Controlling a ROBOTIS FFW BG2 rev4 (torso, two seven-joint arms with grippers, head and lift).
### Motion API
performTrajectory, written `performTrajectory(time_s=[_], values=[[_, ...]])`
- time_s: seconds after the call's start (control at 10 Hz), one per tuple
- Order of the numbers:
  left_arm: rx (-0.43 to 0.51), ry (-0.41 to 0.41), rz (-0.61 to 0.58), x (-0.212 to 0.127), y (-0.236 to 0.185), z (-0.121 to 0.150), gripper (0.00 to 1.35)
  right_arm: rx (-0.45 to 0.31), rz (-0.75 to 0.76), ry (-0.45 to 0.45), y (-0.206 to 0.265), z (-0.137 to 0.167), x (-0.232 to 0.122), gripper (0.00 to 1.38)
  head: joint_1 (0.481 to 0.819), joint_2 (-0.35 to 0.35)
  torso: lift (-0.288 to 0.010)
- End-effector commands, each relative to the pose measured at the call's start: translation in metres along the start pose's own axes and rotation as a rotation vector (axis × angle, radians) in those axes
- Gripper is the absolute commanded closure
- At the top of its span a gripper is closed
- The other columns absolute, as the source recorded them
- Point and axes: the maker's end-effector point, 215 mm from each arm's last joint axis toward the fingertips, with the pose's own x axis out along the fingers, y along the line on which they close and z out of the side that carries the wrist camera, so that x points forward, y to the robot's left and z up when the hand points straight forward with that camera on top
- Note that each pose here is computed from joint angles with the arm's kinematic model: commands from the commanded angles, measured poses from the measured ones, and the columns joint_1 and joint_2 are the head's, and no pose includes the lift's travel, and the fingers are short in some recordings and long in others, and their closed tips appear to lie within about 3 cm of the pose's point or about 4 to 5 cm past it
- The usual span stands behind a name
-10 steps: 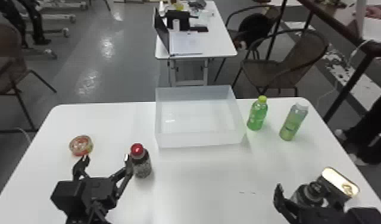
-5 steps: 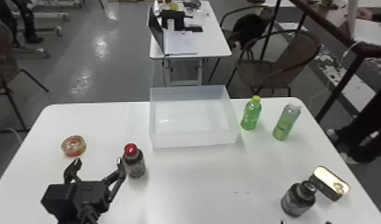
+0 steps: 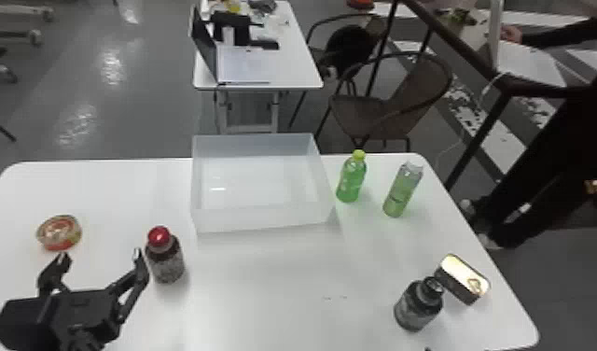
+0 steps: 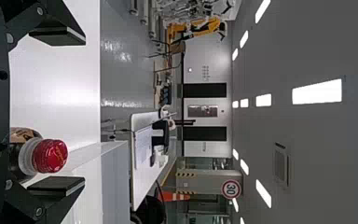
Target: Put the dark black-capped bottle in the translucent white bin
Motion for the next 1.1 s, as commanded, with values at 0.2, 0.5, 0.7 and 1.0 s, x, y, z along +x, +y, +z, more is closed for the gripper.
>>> performTrajectory(time_s=[0.2,0.5,0.7,1.0], values=[[-0.003,-0.006,0.002,0.002,-0.001,0.003,0.23,0.011,0.045,-0.058,0.004,0.026,0.05,0.1,0.695,-0.174,-0.035],[-0.005,-0.011,0.001,0.004,-0.001,0.004,0.23,-0.025,0.129,-0.082,0.031,0.042,0.086,0.1,0.695,-0.143,-0.035],[0.003,-0.009,0.002,0.002,0.003,0.003,0.23,-0.055,0.124,-0.084,0.035,0.046,0.1,0.21,0.695,-0.121,-0.035],[0.007,-0.011,-0.002,0.002,0.003,0.004,0.23,-0.037,0.107,-0.084,0.036,0.052,0.105,0.91,0.695,-0.111,-0.035]])
